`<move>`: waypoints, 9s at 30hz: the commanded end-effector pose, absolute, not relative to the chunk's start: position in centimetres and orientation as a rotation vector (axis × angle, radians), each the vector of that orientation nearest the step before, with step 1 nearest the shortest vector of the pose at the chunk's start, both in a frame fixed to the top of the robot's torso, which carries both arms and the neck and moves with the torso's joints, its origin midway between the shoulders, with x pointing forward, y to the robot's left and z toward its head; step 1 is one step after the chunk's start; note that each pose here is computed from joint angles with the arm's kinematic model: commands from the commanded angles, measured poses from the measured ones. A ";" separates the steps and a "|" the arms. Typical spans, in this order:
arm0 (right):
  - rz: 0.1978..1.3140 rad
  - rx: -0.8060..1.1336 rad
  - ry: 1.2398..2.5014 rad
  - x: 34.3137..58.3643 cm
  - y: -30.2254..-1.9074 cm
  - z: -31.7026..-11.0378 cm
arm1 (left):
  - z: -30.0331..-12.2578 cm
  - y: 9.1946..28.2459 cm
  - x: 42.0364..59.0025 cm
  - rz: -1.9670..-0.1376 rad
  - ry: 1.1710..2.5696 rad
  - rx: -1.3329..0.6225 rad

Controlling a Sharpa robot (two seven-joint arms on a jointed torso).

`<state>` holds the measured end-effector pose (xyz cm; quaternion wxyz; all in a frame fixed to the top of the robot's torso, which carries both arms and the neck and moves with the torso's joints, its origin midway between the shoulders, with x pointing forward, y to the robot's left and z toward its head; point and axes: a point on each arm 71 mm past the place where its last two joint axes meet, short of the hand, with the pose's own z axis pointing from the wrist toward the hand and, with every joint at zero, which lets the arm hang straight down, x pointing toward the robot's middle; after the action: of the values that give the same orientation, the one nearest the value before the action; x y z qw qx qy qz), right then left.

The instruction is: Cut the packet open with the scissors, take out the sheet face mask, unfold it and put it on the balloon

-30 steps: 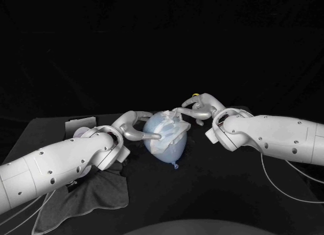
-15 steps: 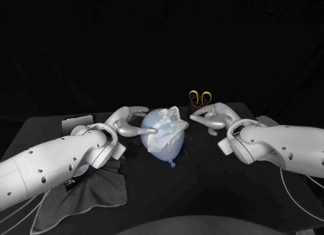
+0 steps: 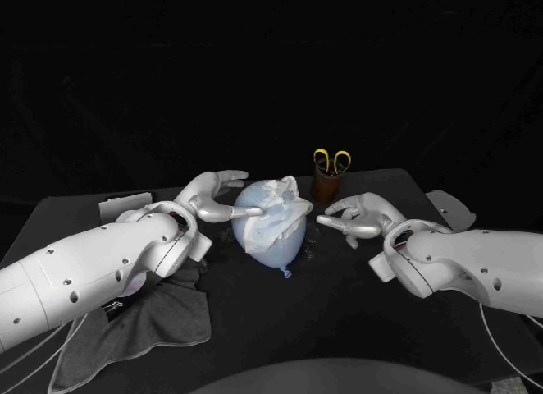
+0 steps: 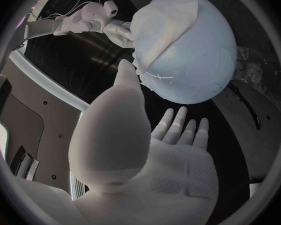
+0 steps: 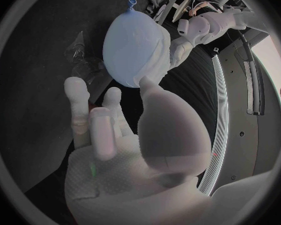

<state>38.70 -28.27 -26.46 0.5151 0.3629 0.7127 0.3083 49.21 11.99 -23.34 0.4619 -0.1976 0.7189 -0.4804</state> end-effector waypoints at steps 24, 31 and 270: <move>0.764 0.828 1.799 38.2 -24.1 -27.7 | -23.8 10.2 49.5 -1.097 1.854 -0.408; 0.774 0.833 1.800 38.5 -23.4 -27.9 | -23.8 10.2 49.7 -1.097 1.848 -0.421; 0.789 0.759 1.533 38.7 -21.2 -25.0 | -24.9 10.8 50.5 -1.083 1.915 -0.552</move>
<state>38.85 -21.04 -25.16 0.5871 0.3229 0.6606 0.3386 50.60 10.99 -24.69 0.4322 -0.2243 0.7601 -0.4303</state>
